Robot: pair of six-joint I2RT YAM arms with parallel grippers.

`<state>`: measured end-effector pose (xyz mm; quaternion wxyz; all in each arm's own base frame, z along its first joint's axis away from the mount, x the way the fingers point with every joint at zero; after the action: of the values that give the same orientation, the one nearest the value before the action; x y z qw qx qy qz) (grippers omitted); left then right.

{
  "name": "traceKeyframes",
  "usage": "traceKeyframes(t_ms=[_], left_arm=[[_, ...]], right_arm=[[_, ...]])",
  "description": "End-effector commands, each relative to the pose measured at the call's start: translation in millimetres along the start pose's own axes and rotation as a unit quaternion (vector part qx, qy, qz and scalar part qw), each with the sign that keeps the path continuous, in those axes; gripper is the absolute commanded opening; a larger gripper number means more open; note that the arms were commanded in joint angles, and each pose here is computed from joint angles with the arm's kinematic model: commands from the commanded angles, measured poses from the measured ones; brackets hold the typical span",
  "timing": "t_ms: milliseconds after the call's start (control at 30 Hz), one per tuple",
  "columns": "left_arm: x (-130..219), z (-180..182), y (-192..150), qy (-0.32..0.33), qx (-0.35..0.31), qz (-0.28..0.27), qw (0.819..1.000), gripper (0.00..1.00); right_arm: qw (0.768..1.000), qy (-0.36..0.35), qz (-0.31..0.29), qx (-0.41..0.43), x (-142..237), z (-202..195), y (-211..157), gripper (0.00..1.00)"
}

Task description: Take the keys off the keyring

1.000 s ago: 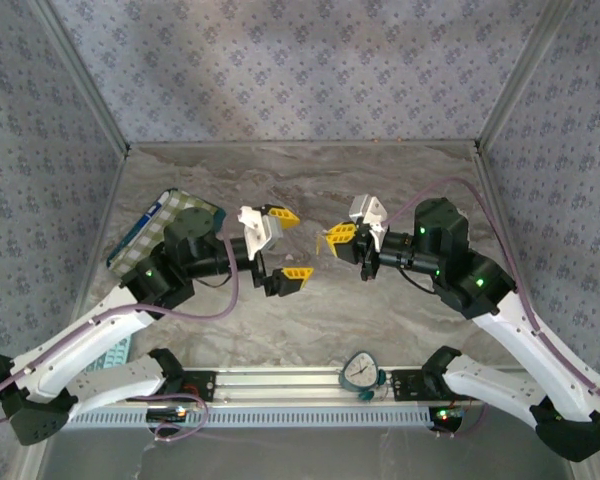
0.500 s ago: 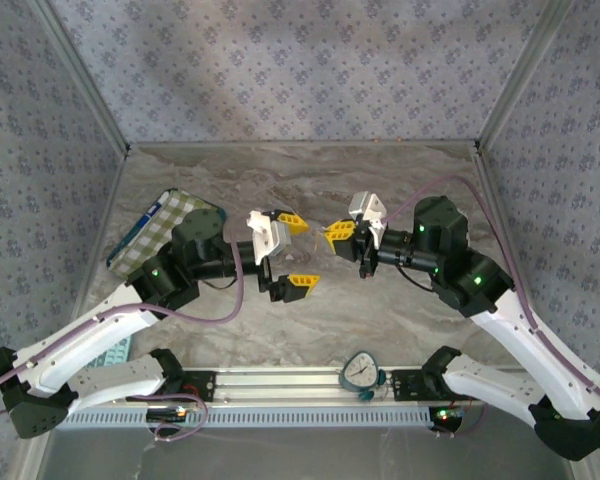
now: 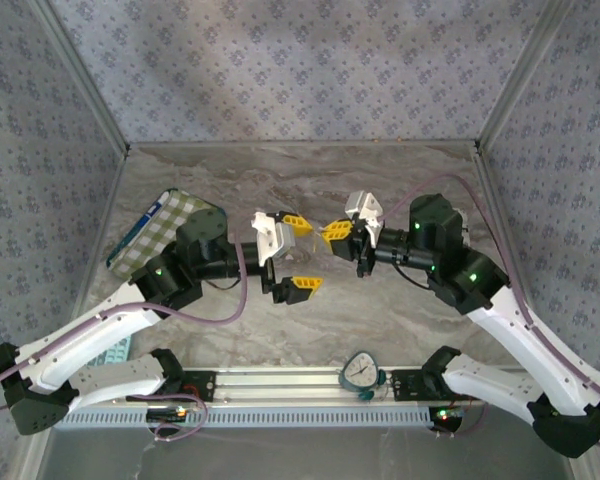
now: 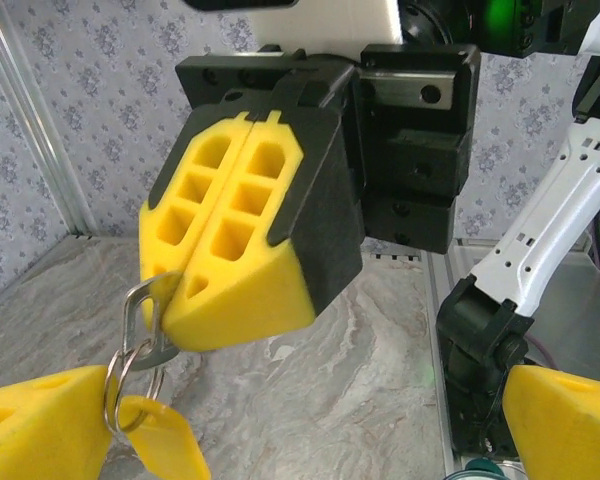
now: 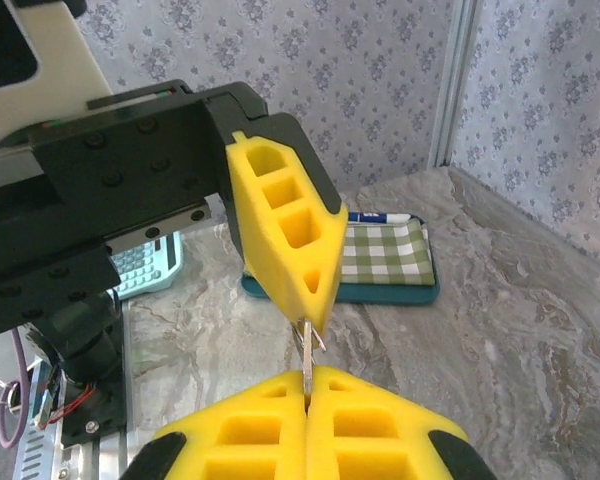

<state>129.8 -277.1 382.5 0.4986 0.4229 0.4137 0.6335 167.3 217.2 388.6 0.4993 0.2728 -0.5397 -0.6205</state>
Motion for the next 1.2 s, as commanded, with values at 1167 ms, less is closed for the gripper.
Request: traceKeyframes(t_ms=[1167], left_arm=[[42.2,39.9,39.3,0.003,0.12,-0.1,0.988,0.95]], right_arm=[[0.986,0.138,-0.084,0.041,29.9,20.4,19.9,0.0]])
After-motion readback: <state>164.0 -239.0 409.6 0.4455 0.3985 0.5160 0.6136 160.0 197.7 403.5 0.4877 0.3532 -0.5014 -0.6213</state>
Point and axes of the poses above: each hand's point on the last joint's axis, 136 mm out from that joint toward the fingers, its own x axis back along the fingers, its own z axis along the line the jaws close on, y = z × x, the point moved 5 cm from there along x, back along the fingers, and after that the axes turned 15 degrees about -x, right-handed, at the moved point
